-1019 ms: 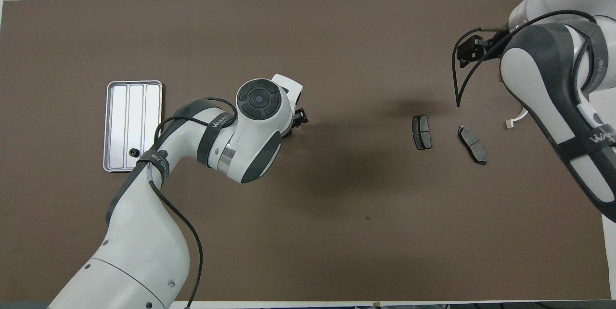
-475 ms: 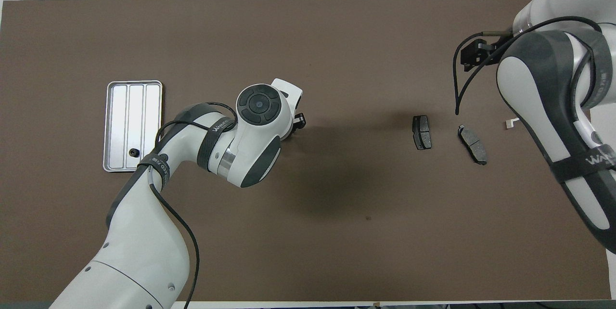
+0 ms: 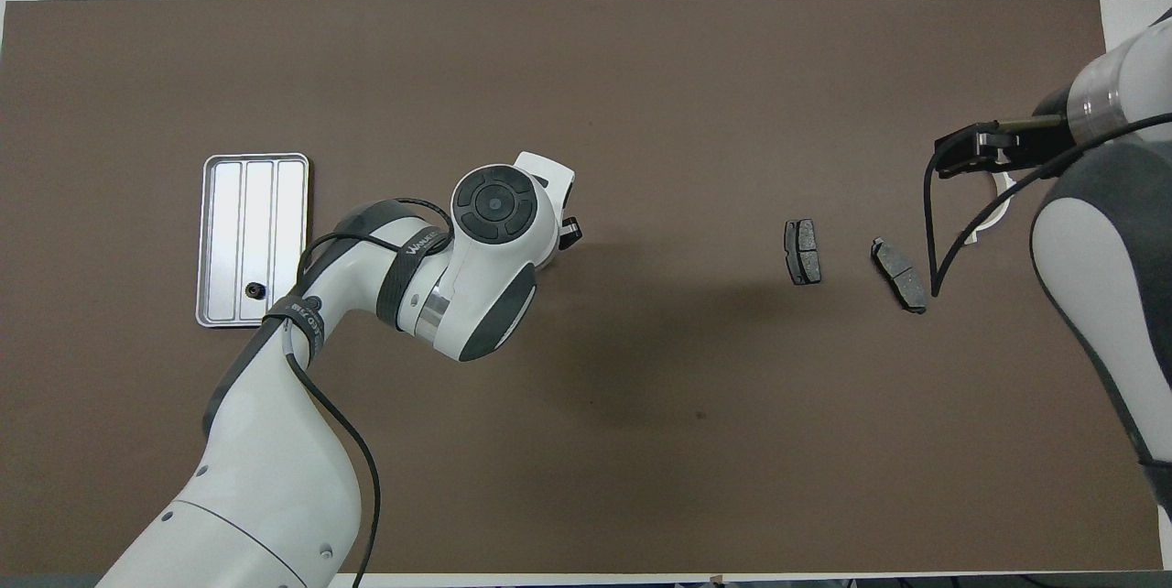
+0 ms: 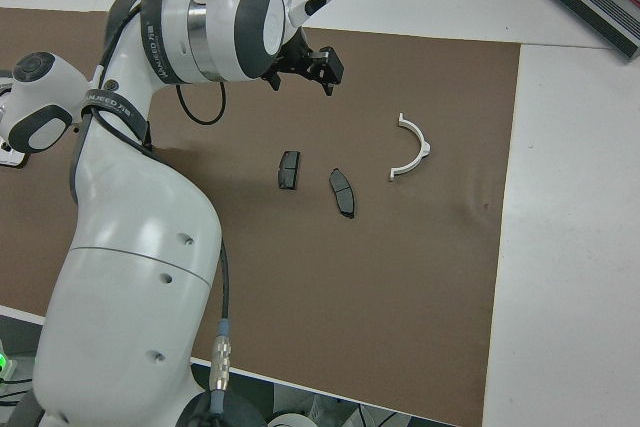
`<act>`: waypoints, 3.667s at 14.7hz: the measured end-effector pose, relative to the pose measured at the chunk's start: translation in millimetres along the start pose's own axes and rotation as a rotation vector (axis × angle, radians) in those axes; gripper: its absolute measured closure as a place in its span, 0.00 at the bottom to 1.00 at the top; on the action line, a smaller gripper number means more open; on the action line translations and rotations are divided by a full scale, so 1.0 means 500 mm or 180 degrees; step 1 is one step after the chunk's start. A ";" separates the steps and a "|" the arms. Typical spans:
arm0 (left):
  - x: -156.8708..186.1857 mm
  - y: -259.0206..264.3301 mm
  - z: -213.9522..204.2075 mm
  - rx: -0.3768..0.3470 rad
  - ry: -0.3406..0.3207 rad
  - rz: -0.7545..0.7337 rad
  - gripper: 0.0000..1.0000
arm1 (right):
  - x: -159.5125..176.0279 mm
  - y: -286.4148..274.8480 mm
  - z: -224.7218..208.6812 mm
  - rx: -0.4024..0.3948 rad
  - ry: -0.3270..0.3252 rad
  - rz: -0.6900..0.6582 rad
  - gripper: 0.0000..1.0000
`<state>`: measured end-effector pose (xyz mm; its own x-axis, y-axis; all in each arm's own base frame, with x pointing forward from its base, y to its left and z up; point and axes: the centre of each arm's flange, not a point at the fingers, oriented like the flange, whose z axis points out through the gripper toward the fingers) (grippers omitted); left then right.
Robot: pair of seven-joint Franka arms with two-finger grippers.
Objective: Pick bearing gear from pile to tray
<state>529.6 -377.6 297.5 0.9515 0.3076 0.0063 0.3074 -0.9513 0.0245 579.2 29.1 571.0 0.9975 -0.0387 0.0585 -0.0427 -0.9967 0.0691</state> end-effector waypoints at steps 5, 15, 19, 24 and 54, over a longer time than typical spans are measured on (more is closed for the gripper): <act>0.147 -0.076 -0.102 0.0124 0.0099 0.0076 0.66 | -0.082 -0.029 -0.043 0.0064 -0.0171 -0.0045 0.00; 0.459 -0.666 -0.223 0.0110 -0.0185 0.1085 0.66 | -0.085 -0.032 -0.037 0.0138 -0.0237 -0.0029 0.00; 0.405 -0.651 -0.081 0.0082 -0.0099 0.1178 0.66 | -0.085 -0.033 -0.051 0.0170 -0.0196 -0.0026 0.00; 0.386 -0.667 -0.040 0.0082 -0.0054 0.1155 0.66 | -0.085 -0.033 -0.058 0.0174 -0.0174 -0.0025 0.00; 0.229 -0.663 -0.579 -0.0001 0.0103 0.0660 0.00 | -0.081 -0.014 -0.068 0.0211 -0.0137 0.0018 0.00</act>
<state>532.7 -21.0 579.3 0.9934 0.1059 0.0433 0.1052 -0.9943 0.0196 537.3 39.9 602.1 0.9988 -0.0459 0.0156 -0.0460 -0.9989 0.0028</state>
